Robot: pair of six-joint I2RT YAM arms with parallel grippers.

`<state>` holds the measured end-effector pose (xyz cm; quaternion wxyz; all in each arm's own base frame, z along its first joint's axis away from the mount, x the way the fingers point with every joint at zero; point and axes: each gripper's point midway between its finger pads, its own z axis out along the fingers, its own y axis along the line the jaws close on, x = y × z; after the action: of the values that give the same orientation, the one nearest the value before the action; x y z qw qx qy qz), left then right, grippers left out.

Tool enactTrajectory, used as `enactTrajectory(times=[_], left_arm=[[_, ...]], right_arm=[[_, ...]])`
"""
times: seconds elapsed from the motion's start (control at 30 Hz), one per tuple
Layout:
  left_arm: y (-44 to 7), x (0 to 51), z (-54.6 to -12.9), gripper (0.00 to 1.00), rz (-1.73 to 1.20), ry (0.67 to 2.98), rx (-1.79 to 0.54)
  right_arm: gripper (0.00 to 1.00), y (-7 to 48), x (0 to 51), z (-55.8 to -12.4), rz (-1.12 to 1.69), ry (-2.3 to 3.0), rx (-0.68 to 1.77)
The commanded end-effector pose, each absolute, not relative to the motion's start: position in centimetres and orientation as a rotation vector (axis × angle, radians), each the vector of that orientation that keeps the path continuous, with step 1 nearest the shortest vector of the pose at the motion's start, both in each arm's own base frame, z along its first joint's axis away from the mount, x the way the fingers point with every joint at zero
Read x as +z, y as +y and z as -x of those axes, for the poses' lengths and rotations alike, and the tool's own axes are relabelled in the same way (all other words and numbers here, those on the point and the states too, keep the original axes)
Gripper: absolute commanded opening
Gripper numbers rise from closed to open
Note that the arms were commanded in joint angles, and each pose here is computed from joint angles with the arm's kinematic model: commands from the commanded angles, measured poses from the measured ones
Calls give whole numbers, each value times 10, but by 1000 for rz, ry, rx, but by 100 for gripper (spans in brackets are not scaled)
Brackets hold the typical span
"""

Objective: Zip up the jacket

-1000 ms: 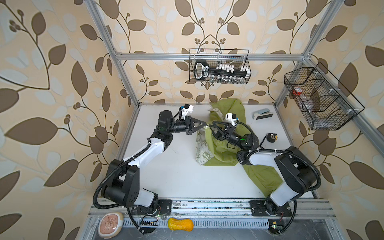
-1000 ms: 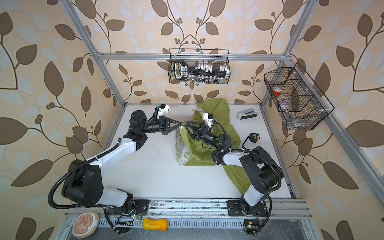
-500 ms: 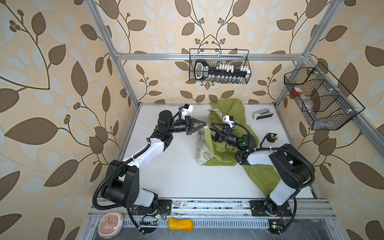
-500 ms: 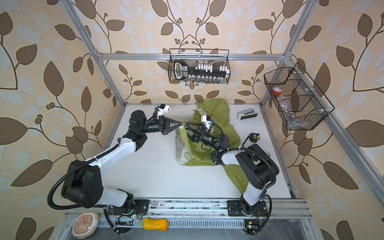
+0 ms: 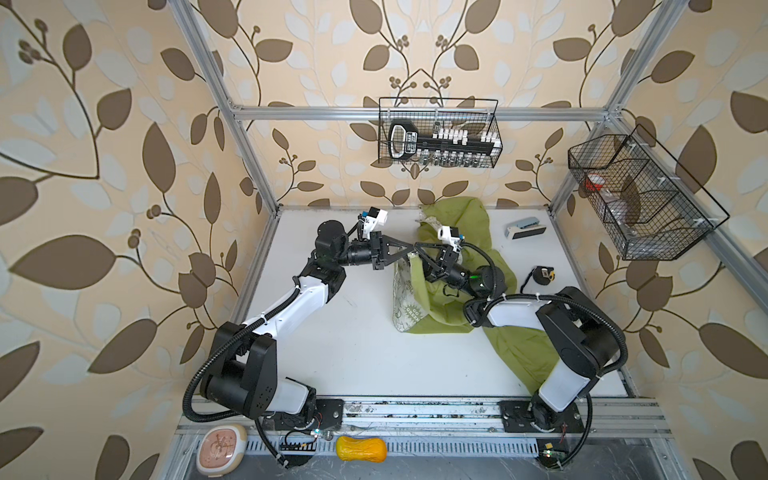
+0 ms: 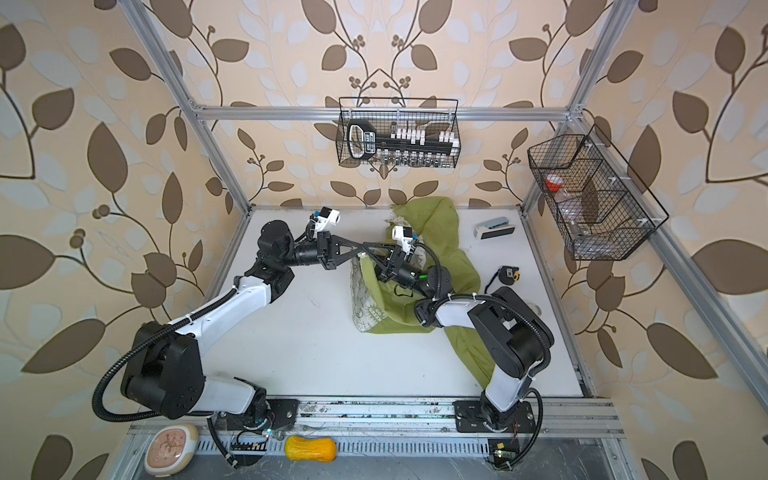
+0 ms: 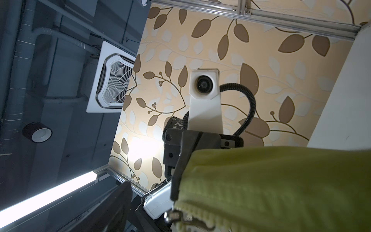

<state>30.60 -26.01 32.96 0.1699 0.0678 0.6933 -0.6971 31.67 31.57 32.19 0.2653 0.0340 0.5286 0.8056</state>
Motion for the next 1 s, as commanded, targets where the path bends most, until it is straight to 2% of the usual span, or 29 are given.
enactTrajectory(times=[0.0,0.4,0.97], left_arm=[[-260,370,-288,0,-351,1841,-1960],[-259,373,-289,0,-348,1838,-1954],[-259,371,-289,0,-339,1848,-1953]], right_arm=[[88,298,350,-306,-83,1334,2233],[82,285,358,-300,-82,1312,2228],[54,277,346,-303,-106,1342,2202]])
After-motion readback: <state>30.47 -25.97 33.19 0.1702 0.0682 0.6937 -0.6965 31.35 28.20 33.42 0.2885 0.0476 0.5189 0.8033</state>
